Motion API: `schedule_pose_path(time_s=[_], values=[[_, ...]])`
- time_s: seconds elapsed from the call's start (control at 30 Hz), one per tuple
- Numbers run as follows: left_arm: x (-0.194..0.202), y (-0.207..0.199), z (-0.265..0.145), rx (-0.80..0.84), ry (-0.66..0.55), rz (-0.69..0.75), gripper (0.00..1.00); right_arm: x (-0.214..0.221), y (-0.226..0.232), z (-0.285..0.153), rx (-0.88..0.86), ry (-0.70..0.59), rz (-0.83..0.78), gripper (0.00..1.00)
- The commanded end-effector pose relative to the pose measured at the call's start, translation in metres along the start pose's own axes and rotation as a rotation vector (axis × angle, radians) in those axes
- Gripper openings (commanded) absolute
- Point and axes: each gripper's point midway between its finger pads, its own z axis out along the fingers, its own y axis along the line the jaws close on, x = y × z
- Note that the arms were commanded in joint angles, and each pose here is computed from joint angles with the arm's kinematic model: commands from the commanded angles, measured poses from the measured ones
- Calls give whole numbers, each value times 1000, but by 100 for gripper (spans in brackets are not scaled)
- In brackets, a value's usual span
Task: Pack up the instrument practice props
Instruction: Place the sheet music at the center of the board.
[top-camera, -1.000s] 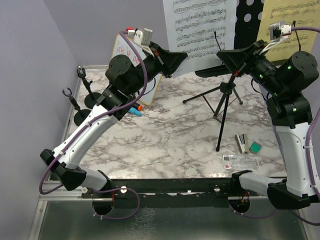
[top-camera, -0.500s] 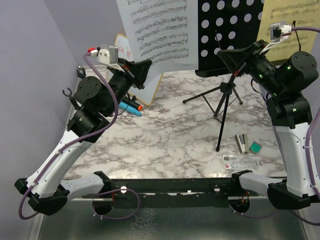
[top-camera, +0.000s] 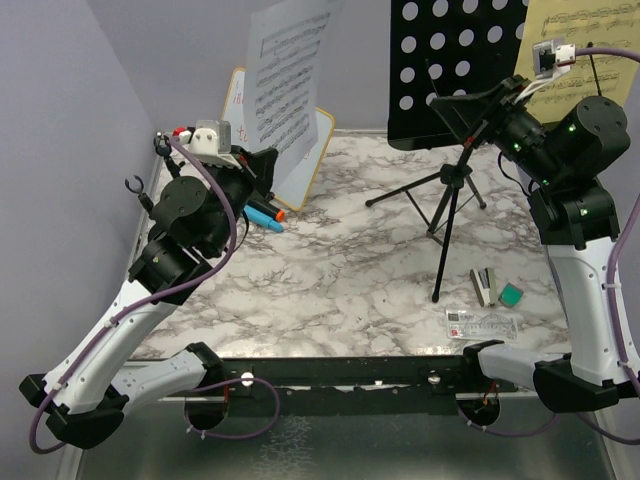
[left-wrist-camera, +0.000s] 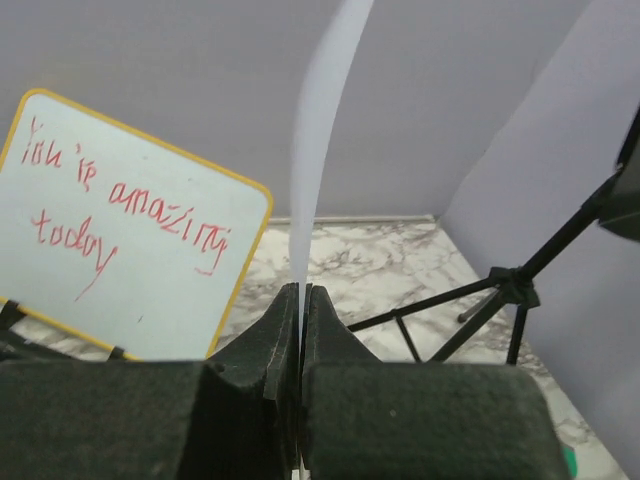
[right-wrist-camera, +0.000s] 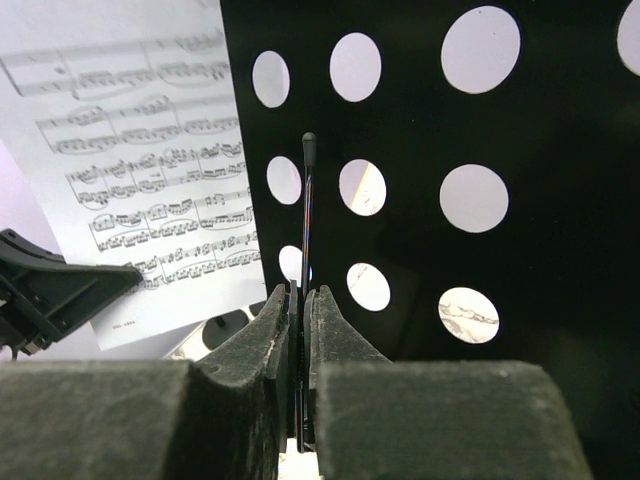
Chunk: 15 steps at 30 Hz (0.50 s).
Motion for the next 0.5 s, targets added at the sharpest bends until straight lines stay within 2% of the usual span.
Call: schedule_pose_path(time_s=[0.0,0.33,0.47], values=[[18,26,-4,-112,30,33,0,10,-11,6,23,39,-23,16],[65,45,-1,-185,110,19,0,12,-7,-5,24,37,-47,49],[80,58,-2,-230,129,2,0,10,0,-18,18,23,-69,67]])
